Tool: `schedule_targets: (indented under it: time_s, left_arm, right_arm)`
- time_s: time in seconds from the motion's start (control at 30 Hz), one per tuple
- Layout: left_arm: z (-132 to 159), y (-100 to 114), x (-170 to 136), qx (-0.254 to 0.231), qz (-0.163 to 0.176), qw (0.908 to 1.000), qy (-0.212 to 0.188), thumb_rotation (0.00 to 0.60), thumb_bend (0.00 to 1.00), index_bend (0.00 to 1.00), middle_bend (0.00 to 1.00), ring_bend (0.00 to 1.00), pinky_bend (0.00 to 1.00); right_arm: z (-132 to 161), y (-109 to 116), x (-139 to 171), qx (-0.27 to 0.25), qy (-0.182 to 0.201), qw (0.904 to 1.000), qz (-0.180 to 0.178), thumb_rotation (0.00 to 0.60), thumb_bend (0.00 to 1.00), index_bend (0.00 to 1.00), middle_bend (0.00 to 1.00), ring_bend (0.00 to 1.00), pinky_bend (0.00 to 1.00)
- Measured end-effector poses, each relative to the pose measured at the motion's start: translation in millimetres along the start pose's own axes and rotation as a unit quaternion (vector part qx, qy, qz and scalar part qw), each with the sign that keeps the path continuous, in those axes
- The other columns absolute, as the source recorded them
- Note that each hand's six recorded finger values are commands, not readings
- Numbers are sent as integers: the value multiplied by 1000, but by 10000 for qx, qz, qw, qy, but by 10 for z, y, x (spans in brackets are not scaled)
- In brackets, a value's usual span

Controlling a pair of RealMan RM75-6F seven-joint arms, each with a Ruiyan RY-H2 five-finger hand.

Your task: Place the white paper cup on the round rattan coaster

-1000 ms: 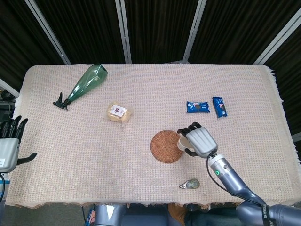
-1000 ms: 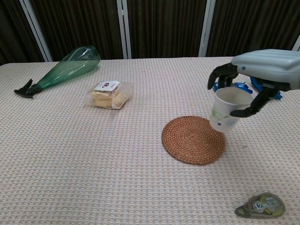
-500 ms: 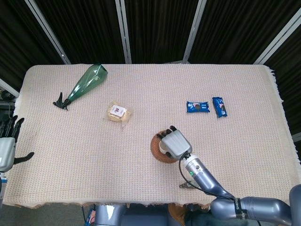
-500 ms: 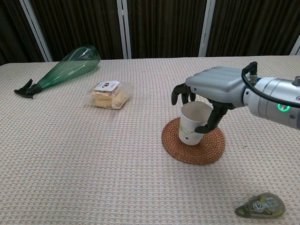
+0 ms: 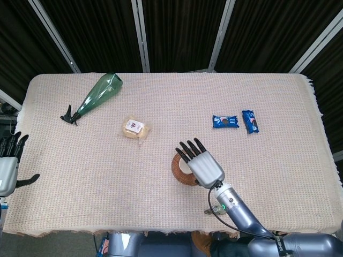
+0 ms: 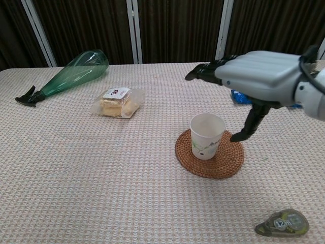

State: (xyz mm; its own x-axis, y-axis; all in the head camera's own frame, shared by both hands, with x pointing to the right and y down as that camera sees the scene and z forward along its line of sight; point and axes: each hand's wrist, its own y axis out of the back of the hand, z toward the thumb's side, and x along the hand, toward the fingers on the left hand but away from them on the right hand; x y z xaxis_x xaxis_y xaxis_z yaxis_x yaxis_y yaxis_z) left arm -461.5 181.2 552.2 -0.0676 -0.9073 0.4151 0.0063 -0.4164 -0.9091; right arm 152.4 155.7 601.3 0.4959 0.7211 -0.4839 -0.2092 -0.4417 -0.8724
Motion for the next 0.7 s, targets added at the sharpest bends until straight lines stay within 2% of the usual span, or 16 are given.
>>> schedule_targets:
  time_s: [0.2, 0.33, 0.53, 0.6, 0.7]
  left_arm:
    - [13, 24, -80, -87, 34, 9999, -90, 600, 0, 0, 0, 0, 0]
    - [8, 26, -162, -118, 34, 9998, -127, 600, 0, 0, 0, 0, 0]
    - [-4, 56, -221, -167, 117, 9997, -160, 600, 0, 0, 0, 0, 0]
    - [-4, 53, -228, -172, 125, 9996, -185, 600, 0, 0, 0, 0, 0]
    - [3, 41, -229, -146, 111, 9996, -214, 600, 0, 0, 0, 0, 0]
  right_arm:
    - [-383, 131, 482, 107, -442, 9982, -380, 600, 0, 0, 0, 0, 0]
    - [-633, 68, 820, -251, -755, 9955, -522, 600, 0, 0, 0, 0, 0]
    - [-1038, -34, 1342, -774, -1214, 9843, -1017, 600, 0, 0, 0, 0, 0]
    - [-1165, -65, 1498, -813, -1337, 9804, -1194, 600, 0, 0, 0, 0, 0]
    - [-1286, -128, 1656, -666, -1422, 9793, -1281, 600, 0, 0, 0, 0, 0]
